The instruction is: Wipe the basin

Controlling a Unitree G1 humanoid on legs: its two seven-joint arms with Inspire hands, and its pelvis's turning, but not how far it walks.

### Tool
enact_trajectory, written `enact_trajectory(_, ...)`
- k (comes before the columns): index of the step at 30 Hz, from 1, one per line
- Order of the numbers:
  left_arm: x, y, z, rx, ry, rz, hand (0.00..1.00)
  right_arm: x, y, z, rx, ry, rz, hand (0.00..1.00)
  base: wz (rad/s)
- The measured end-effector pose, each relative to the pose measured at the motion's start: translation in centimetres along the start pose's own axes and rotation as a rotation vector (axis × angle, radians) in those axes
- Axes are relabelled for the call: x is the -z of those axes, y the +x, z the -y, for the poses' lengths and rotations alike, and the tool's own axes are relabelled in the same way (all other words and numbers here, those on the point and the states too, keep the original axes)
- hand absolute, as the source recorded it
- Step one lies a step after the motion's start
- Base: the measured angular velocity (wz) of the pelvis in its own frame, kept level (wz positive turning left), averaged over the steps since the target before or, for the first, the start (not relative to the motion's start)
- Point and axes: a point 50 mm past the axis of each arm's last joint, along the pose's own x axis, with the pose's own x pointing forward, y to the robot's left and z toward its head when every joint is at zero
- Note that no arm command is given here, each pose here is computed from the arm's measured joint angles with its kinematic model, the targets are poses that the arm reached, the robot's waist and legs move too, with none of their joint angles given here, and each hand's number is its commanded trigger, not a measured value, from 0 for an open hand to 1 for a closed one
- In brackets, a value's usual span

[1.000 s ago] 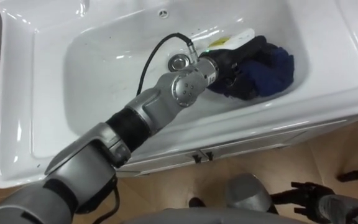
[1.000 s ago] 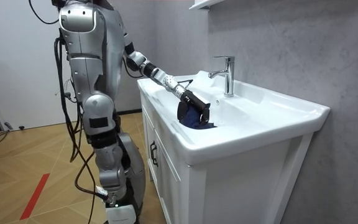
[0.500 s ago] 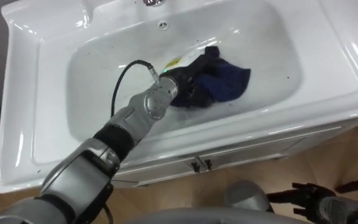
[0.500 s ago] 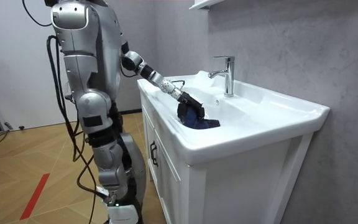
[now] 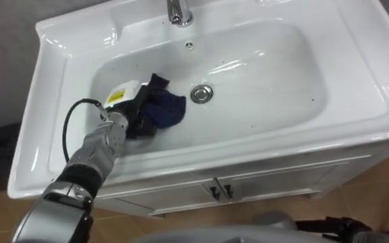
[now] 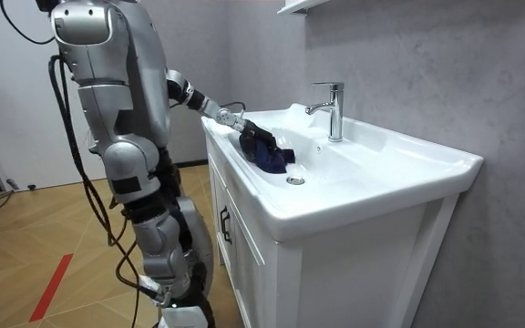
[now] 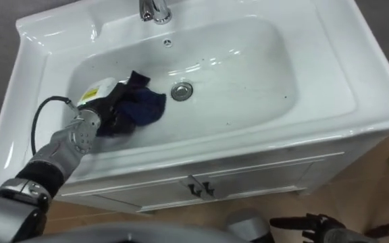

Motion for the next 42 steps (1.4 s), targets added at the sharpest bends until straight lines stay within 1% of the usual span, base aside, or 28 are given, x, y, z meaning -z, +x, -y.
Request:
enact_trajectory(3, 0.7, -0.3, 0.2, -0.014, 0.034, -0.019, 1.00, 0.7, 0.1, -0.3, -0.007, 0.003, -0.020, 0.00, -0.07)
enact_trajectory(7, 1.5, -0.9, 0.6, -0.032, 0.021, -0.047, 1.00, 0.6, 0.1, -0.2, -0.007, 0.010, -0.014, 0.00, -0.06)
enact_trajectory(11, 2.1, -1.5, 1.3, -0.049, 0.019, -0.068, 1.00, 0.0, 0.0, -0.1, 0.014, -0.044, 0.003, 0.00, -0.02)
enact_trajectory(15, 2.6, -2.0, 2.0, -0.052, 0.017, -0.083, 1.00, 0.5, 0.0, 0.1, 0.027, -0.043, -0.004, 0.00, -0.07)
enact_trajectory(25, 2.8, -2.2, 2.1, -0.077, 0.028, -0.101, 1.00, 0.6, 0.0, 0.1, 0.039, -0.036, -0.008, 0.00, 0.03)
enact_trajectory(28, 2.0, -2.0, 1.8, -0.091, 0.076, -0.096, 1.00, 0.3, 0.1, -0.2, 0.032, -0.074, -0.008, 0.00, 0.06)
enact_trajectory(31, 0.6, -1.3, 1.2, -0.102, 0.111, -0.072, 1.00, -0.2, 0.2, -0.7, 0.016, -0.049, 0.008, 0.00, 0.18)
enact_trajectory(33, -0.9, -0.4, 0.2, -0.120, 0.145, -0.040, 1.00, -1.1, 0.2, -1.2, 0.003, -0.075, 0.033, 0.00, 0.11)
enact_trajectory(34, -1.4, -0.1, -0.1, -0.122, 0.156, -0.028, 1.00, -1.3, 0.2, -1.4, -0.001, -0.083, 0.039, 0.00, 0.12)
enact_trajectory(36, -3.2, 0.7, -0.8, -0.126, 0.189, 0.007, 1.00, -2.2, 0.2, -1.9, -0.020, -0.100, 0.052, 0.00, 0.03)
enact_trajectory(38, -4.6, 1.2, -1.0, -0.117, 0.194, 0.026, 1.00, -2.7, 0.3, -2.4, -0.032, -0.113, 0.062, 0.00, -0.02)
enact_trajectory(40, -5.9, 1.7, -1.5, -0.106, 0.176, 0.054, 1.00, -3.1, 0.3, -2.8, -0.052, -0.089, 0.083, 0.00, 0.03)
enact_trajectory(42, -7.8, 2.3, -2.1, -0.096, 0.175, 0.090, 1.00, -3.6, 0.2, -2.9, -0.065, -0.083, 0.094, 0.00, 0.00)
